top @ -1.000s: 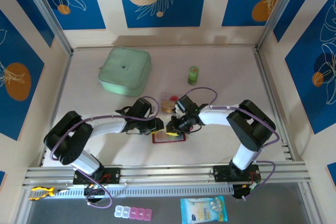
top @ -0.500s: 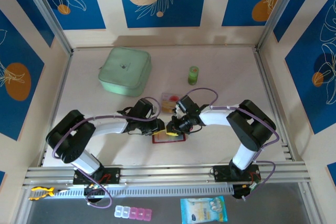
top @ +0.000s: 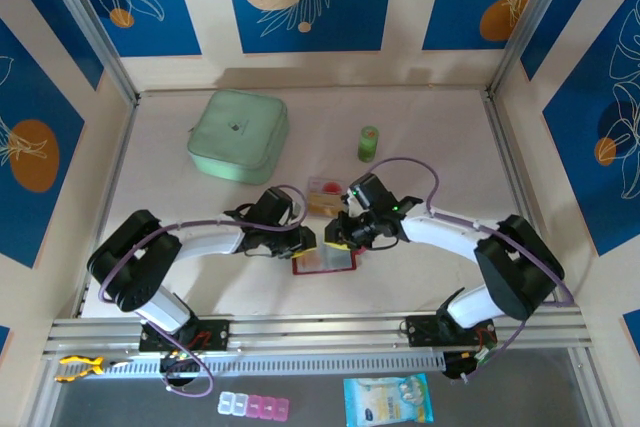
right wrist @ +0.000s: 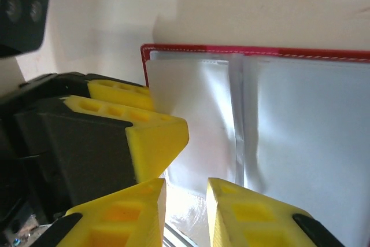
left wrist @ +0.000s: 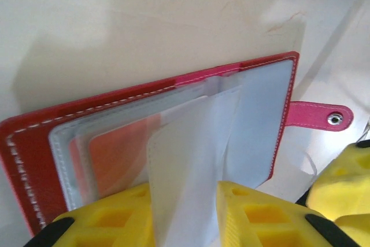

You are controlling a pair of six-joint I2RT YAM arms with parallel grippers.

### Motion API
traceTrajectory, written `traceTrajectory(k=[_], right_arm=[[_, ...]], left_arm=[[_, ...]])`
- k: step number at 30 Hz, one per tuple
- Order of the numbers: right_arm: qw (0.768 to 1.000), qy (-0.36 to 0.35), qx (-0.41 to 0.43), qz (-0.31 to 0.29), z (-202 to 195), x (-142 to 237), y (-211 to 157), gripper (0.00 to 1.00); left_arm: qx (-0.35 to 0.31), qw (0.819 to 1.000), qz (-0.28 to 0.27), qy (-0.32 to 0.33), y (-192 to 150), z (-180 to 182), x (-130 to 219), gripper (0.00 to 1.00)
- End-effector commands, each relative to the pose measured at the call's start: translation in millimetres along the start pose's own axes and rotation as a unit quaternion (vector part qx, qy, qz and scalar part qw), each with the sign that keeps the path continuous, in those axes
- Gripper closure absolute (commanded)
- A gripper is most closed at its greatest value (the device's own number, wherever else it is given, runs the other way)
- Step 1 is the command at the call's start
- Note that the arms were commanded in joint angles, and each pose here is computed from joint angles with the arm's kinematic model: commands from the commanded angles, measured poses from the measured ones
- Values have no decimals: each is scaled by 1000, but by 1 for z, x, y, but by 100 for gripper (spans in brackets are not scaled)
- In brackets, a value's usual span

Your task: Take the credit cards out of the card holder

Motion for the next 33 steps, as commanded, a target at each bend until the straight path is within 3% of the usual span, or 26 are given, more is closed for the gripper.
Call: traceTrajectory(k=[1,18,29,33], right_arm=[[999,-33,-14,4,-17,14,-8,73],[997,-26,-43,-54,-43,60,-6,69],[997,-19,-46,-59,-44,65,-5,64],[997,-15,-47,-61,-42,66,-6,64]], left_arm=[[-20,1000,11,-20,-3,-23,4,70],[-38,997,62,-17,-6,-58,-39,59],[-51,997,63,-13,-3,-64,-39,49],[-55,997,56,-15,-2,-66,-37,51]])
Point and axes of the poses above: each hand's point on the last joint's axis, 136 mm out from that joint toward the fingers, its own x axis back along the fingers, its own z axis along the line the jaws close on, y = z × x, the point moved 2 cm from there along x, back along the fingers, and after that the axes turned 9 degrees about x, right-handed, at the moved point
